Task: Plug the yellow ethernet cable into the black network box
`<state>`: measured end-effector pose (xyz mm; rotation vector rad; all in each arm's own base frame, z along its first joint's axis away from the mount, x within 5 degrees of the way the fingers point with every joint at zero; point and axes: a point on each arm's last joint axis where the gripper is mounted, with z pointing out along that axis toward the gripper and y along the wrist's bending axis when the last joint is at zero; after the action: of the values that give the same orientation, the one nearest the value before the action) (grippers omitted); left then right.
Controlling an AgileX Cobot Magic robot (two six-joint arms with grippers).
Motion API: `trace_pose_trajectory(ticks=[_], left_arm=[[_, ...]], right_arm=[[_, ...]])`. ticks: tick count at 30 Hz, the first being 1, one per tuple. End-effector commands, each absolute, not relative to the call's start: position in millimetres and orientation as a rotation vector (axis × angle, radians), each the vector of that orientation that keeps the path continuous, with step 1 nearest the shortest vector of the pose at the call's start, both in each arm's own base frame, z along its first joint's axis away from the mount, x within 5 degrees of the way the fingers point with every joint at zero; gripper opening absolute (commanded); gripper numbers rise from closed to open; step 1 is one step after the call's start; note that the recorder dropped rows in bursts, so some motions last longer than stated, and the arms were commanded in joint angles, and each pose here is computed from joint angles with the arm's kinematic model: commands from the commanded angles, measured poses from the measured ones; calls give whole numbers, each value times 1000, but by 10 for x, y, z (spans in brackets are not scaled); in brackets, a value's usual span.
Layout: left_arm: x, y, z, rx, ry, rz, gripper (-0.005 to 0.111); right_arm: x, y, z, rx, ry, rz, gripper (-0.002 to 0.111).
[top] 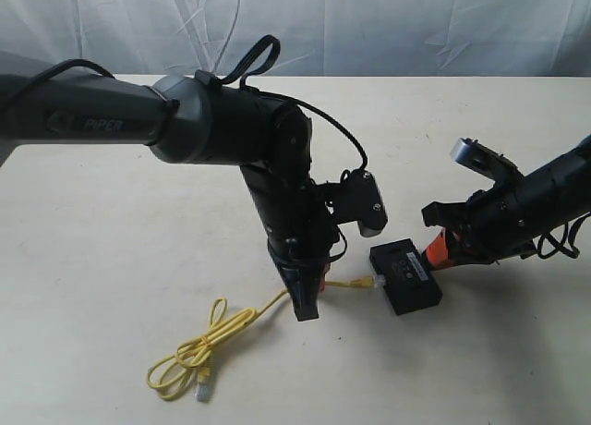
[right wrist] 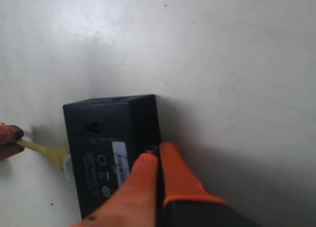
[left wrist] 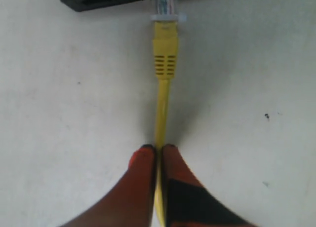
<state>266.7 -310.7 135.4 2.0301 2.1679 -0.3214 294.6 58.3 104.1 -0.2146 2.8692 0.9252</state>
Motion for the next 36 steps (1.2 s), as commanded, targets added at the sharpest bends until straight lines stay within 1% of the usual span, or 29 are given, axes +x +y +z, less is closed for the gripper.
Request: trace_pose_trajectory(ticks=[1,12,18,20,25,29,36], left_arm=[[2646,-3141,1382,2030,2151,-359,0],[2672,-3165,1368,1993,2141,-358,0],[2689,-3139,1186,1976,2237,-311,0],[2700,-3126,1183,1974,2245,-283,0],[2757,-3119,1306,1922,2255,-212,0],[2786,-3149,1394,1874,2269,-218,0],[2783,-3159,1411,1865,2269,-235,0]], right_arm=[[2957,581,1056,-210,2858,939,-1],[2957,582,1057,-209,2858,942,-1],[2947,594,1064,-210,2859,968,-1],[2948,596,1066,-205,2858,973,-1],[2958,601,1071,-182,2850,981,-1],[2961,608,1077,-165,2845,997,-1],[2967,625,1092,-122,2835,1033,-1]])
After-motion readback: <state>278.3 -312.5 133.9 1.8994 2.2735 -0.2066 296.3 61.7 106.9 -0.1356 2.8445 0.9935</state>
